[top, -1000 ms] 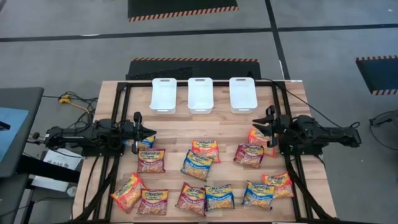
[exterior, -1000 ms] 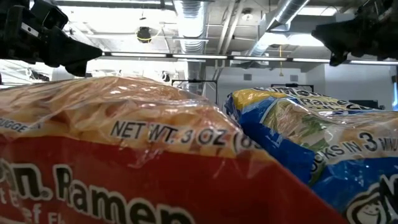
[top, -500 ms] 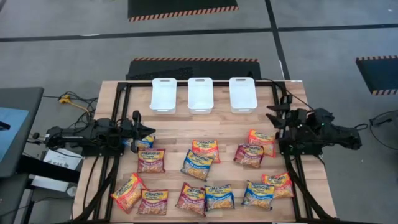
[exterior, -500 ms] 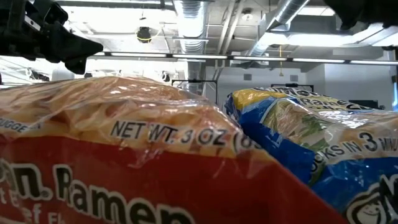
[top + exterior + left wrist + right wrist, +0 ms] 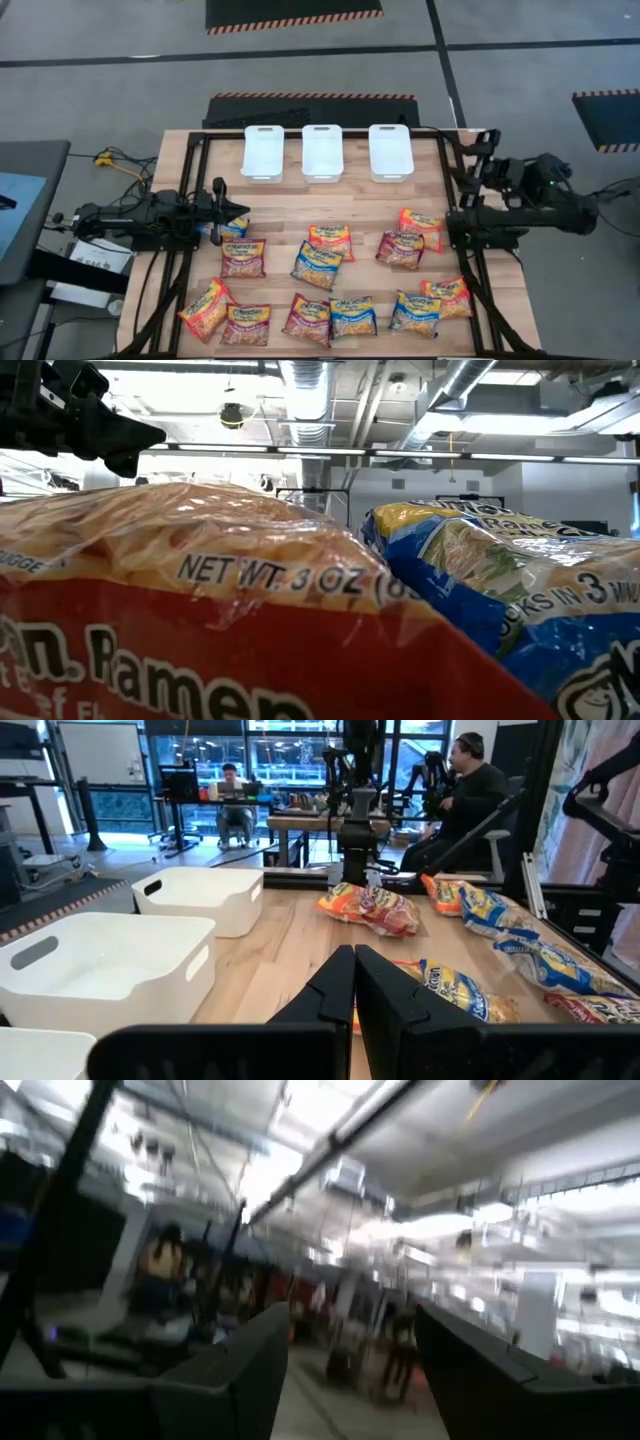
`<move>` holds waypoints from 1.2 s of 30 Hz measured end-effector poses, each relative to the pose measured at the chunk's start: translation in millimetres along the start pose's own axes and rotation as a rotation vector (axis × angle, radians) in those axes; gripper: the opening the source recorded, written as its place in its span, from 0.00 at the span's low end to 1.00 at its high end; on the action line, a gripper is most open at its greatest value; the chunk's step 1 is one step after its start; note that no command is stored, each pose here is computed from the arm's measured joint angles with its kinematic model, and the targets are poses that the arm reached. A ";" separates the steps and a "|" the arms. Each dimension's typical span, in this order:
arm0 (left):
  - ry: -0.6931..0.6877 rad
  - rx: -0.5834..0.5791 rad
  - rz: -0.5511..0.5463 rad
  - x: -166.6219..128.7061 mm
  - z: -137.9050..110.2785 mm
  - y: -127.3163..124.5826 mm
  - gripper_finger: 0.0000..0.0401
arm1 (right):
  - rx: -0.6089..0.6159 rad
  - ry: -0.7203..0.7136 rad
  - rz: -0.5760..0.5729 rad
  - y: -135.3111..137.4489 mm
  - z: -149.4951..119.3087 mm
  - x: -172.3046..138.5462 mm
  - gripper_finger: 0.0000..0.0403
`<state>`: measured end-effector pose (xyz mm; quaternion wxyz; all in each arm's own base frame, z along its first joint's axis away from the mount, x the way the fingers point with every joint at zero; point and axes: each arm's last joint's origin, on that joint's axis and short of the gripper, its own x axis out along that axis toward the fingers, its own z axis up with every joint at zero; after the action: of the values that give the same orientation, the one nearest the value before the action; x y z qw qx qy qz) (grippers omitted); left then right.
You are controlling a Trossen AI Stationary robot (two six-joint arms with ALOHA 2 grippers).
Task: Sort Maruchan noodles
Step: Put the red noodle pack into the right white bin
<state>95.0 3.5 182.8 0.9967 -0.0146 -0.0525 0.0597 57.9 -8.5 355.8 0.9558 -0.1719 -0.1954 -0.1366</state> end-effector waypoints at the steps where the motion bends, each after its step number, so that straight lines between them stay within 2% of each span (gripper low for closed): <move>1: 0.002 0.000 0.000 0.0 -0.2 0.0 0.00 | 0.009 0.049 -0.008 -1.2 2.7 5.1 0.60; 5: 0.016 0.002 0.000 0.0 -1.5 0.0 0.00 | 0.093 0.318 -0.041 0.0 -1.7 26.7 0.60; 9: 0.022 -0.002 0.001 0.0 -2.0 0.1 0.00 | 0.249 0.541 -0.039 7.0 -16.8 40.0 0.60; 14: 0.041 -0.015 0.001 -0.1 -3.8 0.1 0.00 | 0.434 0.800 -0.040 17.2 -40.1 39.4 0.59; 19: 0.040 -0.019 0.001 -0.1 -3.7 0.1 0.00 | 0.563 1.053 -0.092 25.1 -60.0 33.2 0.57; 23: 0.040 -0.020 0.001 -0.1 -3.7 0.1 0.00 | 0.642 1.173 -0.126 30.2 -70.1 34.0 0.57; 28: 0.040 -0.021 0.001 -0.1 -3.7 0.1 0.00 | 0.708 1.295 -0.092 38.1 -81.8 39.6 0.57; 36: 0.040 -0.020 0.001 -0.1 -3.7 0.1 0.00 | 0.681 1.513 -0.049 56.7 -110.8 48.7 0.57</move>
<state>95.2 3.5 179.1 0.9973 -0.0260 -0.0331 0.0596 155.9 -9.0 264.9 0.8256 0.2694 0.4660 -0.1694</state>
